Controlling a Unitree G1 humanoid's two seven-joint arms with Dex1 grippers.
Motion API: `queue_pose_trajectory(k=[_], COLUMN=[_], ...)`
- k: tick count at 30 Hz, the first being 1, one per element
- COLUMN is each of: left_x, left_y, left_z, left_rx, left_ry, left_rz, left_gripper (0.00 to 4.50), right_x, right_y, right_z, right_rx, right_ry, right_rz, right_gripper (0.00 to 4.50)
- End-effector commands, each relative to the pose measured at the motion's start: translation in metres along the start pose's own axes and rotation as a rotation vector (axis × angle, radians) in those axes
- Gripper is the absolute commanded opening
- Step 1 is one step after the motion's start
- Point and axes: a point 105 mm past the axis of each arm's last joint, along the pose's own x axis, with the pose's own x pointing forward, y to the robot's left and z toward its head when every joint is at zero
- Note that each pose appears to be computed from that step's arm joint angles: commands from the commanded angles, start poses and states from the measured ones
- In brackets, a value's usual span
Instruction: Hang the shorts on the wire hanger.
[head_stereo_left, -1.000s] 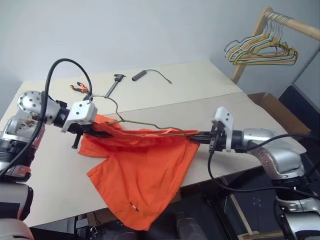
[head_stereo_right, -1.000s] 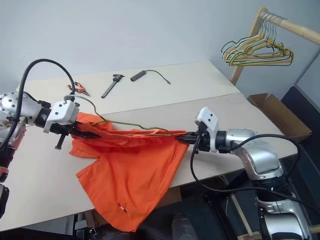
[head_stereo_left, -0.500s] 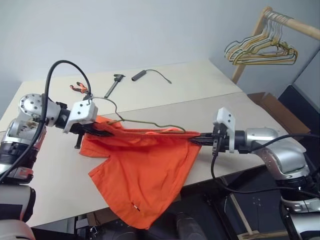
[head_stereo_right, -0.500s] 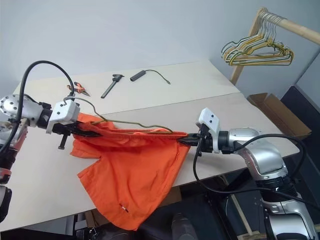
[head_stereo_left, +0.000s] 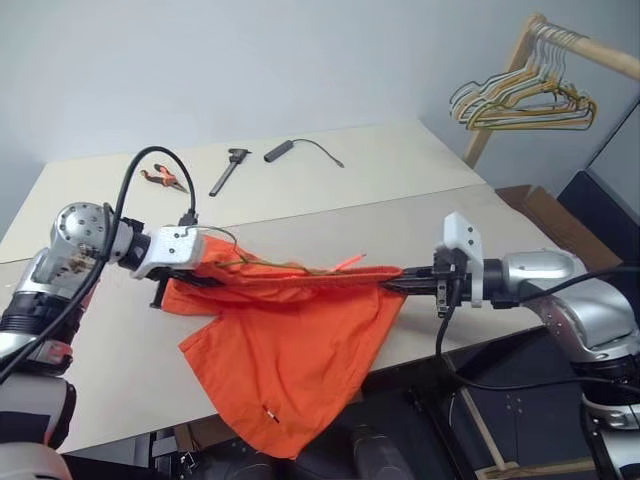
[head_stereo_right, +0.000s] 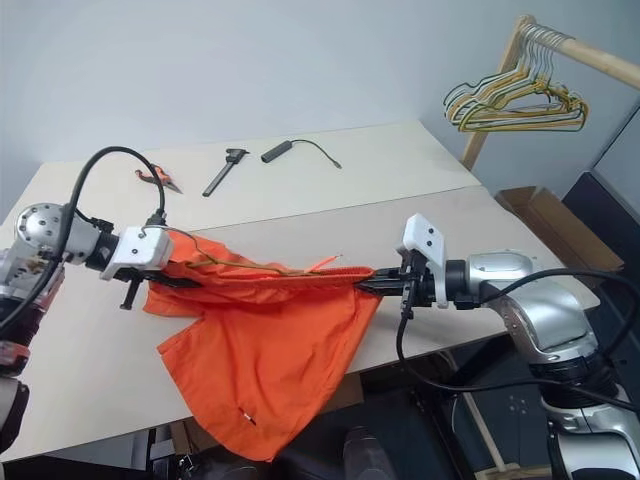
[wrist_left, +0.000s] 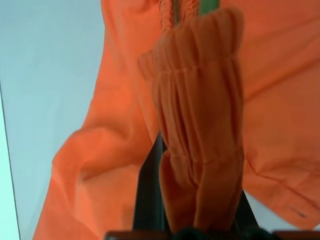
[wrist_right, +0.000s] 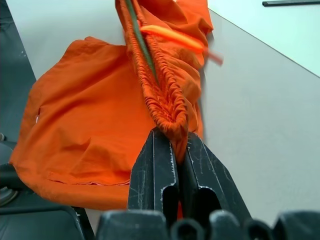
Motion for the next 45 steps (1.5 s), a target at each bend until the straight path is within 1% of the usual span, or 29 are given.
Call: queue_pose_trajectory(k=[1, 3, 6, 7, 10, 13, 16, 20, 25, 29, 33, 35, 38, 42, 45], left_x=[-0.008, 0.001, 0.012, 0.016, 0.022, 0.024, 0.023, 0.023, 0.021, 0.019, 0.023, 0.026, 0.029, 0.03, 0.03], left_y=[-0.006, -0.003, 0.001, 0.006, 0.016, 0.024, 0.028, 0.029, 0.037, 0.049, 0.051, 0.052, 0.053, 0.058, 0.06], left_z=[-0.024, -0.018, -0.01, -0.004, 0.008, 0.013, 0.016, 0.017, 0.022, 0.031, 0.037, 0.039, 0.042, 0.048, 0.053], left_rx=[-0.065, -0.038, 0.001, 0.014, 0.036, 0.046, 0.036, 0.034, 0.044, 0.066, 0.094, 0.098, 0.103, 0.095, 0.088], left_ry=[0.11, 0.089, 0.073, 0.054, 0.022, 0.007, -0.013, -0.025, -0.035, -0.053, -0.066, -0.075, -0.087, -0.119, -0.144], left_rz=[-0.02, -0.037, -0.052, -0.05, -0.044, -0.029, -0.017, -0.017, 0.011, 0.048, 0.038, 0.038, 0.04, 0.065, 0.068], left_gripper=[0.0, 0.0, 0.0, 0.0, 0.0, 0.0, 0.0, 0.0, 0.0, 0.0, 0.0, 0.0, 0.0, 0.0, 0.0], right_x=[-0.024, -0.013, 0.001, 0.007, 0.017, 0.019, 0.016, 0.005, -0.007, -0.004, 0.018, 0.028, 0.042, 0.058, 0.065], right_y=[-0.014, -0.011, -0.01, -0.007, 0.0, -0.001, -0.006, -0.01, -0.006, -0.011, -0.027, -0.03, -0.032, -0.024, -0.027], right_z=[0.031, 0.039, 0.044, 0.045, 0.046, 0.044, 0.04, 0.04, 0.045, 0.039, 0.039, 0.038, 0.037, 0.031, 0.026], right_rx=[-0.084, -0.11, -0.13, -0.146, -0.165, -0.159, -0.148, -0.13, -0.131, -0.11, -0.103, -0.111, -0.137, -0.195, -0.199], right_ry=[-0.041, -0.043, -0.035, -0.02, 0.008, 0.038, 0.062, 0.056, 0.05, 0.14, 0.214, 0.25, 0.303, 0.391, 0.428], right_rz=[-0.113, -0.103, -0.101, -0.09, -0.068, -0.081, -0.125, -0.169, -0.167, -0.161, -0.165, -0.142, -0.111, -0.031, -0.026], right_gripper=[0.07, 0.07, 0.07, 0.07, 0.86, 1.87, 2.87, 4.11, 4.11, 4.11, 4.11, 4.11, 4.11, 4.11, 4.11])
